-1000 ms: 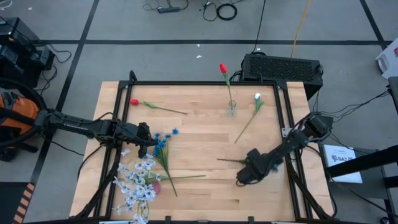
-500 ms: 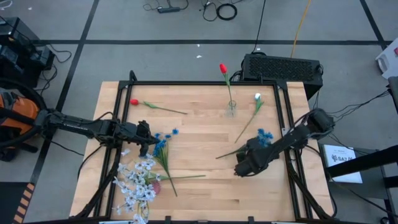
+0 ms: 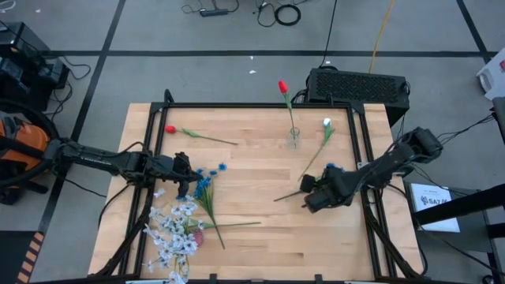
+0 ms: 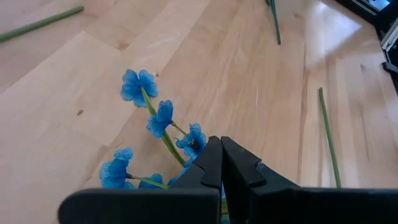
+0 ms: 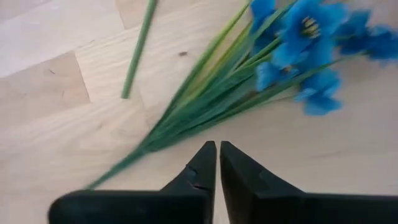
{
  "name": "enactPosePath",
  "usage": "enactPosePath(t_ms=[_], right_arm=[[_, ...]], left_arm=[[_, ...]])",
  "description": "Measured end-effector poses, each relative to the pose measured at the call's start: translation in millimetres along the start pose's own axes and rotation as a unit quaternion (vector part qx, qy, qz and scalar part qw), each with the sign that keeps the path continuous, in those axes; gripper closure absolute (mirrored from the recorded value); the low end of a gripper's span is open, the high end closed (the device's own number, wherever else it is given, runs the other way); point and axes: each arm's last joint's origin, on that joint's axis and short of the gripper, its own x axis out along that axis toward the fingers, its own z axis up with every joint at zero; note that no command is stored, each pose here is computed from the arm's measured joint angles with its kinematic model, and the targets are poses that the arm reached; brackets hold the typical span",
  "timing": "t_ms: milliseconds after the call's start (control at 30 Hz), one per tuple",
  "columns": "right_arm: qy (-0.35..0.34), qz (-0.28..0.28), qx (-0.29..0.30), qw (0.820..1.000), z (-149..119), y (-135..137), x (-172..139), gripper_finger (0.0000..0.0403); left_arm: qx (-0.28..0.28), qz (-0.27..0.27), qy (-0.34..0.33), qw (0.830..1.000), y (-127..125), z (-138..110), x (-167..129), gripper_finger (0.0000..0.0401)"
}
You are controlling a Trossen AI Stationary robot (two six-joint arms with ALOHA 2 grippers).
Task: Sort flowers into vase by color
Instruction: Put the right blue flowers into the transparent vase
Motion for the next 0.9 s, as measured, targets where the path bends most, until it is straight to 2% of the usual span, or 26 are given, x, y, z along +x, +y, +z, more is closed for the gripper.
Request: enactPosePath(t_ms=[267, 433, 533, 633, 767, 900], right_arm=[[0.040, 0.022, 0.032, 0.998, -11, 19, 17, 0.0306], [0.039, 0.019, 0.038, 0.998, -8, 22, 18, 0.0243], [0.035, 0.017, 0.070, 0.997, -3, 25, 19, 0.0213], [0.031, 0.002, 0.089, 0.996, 0, 28, 24, 0.0197], [0.049, -0.045, 0.125, 0.990, 7, 33, 33, 0.0193], [0.044, -0.053, 0.144, 0.987, 11, 41, 45, 0.0193]], left_arm=[[0.005, 0.001, 0.002, 1.000, 0, 0, 0, 0.0397], [0.030, -0.009, 0.010, 0.999, 0, -1, 0, 0.0397], [0.040, -0.010, 0.010, 0.999, 0, -1, 0, 0.0397], [0.048, -0.010, 0.010, 0.999, 0, -1, 0, 0.0397], [0.049, -0.011, 0.011, 0.999, 0, -1, 0, 0.0397], [0.050, -0.010, 0.013, 0.999, 0, -2, 0, 0.0397]])
